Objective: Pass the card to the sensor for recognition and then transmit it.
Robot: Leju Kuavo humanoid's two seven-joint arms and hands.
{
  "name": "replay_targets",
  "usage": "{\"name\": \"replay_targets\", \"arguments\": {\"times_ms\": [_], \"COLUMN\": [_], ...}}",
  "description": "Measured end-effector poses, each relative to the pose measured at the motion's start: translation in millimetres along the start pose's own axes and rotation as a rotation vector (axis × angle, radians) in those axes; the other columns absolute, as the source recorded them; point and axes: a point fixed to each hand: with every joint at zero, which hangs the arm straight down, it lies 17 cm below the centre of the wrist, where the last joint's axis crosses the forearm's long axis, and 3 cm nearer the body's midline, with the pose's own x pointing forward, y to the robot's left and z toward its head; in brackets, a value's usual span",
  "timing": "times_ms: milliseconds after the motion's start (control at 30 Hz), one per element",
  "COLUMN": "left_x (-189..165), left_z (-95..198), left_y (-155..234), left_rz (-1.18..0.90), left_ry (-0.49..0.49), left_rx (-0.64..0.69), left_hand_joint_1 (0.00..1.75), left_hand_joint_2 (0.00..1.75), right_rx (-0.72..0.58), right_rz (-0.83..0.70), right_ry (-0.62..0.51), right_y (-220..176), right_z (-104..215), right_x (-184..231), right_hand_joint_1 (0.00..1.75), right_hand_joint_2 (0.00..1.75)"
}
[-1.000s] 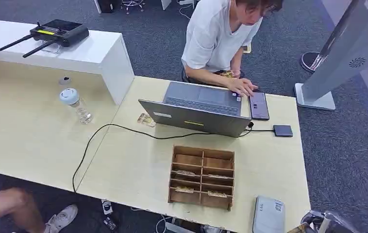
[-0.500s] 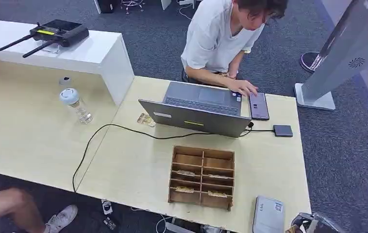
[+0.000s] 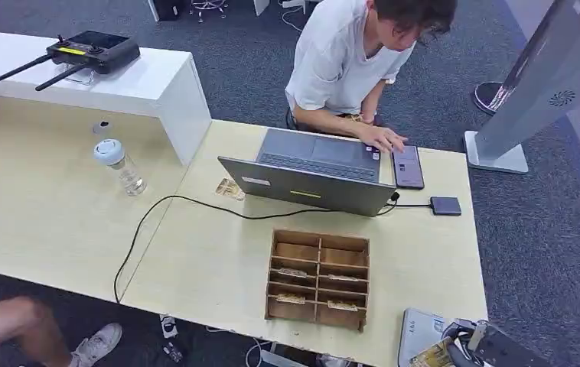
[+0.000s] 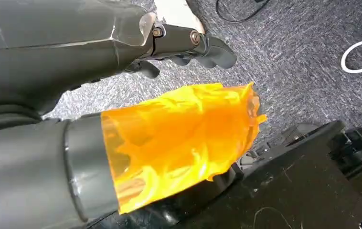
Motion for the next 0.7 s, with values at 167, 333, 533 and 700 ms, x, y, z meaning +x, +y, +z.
{"name": "replay_targets", "arguments": {"times_ms": [167,333,533,700], "left_x": [1.6,1.1,1.4,2.0], "left_z": [-0.5,-1.9,-2.0,-1.9], "left_y": [-1.3,3.4,3.4,4.2], "left_rz": [-0.015,-0.018,-0.03,-0.033], "left_ry": [-0.008,-0.008,-0.011,-0.007], "left_rx": [-0.025,-0.018,-0.02,-0.008], "left_hand_joint_1": [0.0,0.0,0.0,0.0], "left_hand_joint_2": [0.0,0.0,0.0,0.0], "right_rx": [-0.01,-0.012,-0.017,-0.038], "right_rz": [0.014,0.017,0.019,0.008], "right_ry": [0.037,0.05,0.061,0.071], "right_y": [7.9,12.7,13.8,9.6], "right_z": [-18.7,-32.0,-40.6,-44.7], "right_x": [-7.6,-8.2,-8.7,-10.8], "right_hand_joint_1": [1.75,1.75,1.75,1.75], "right_hand_joint_2": [1.75,1.75,1.75,1.75]}}
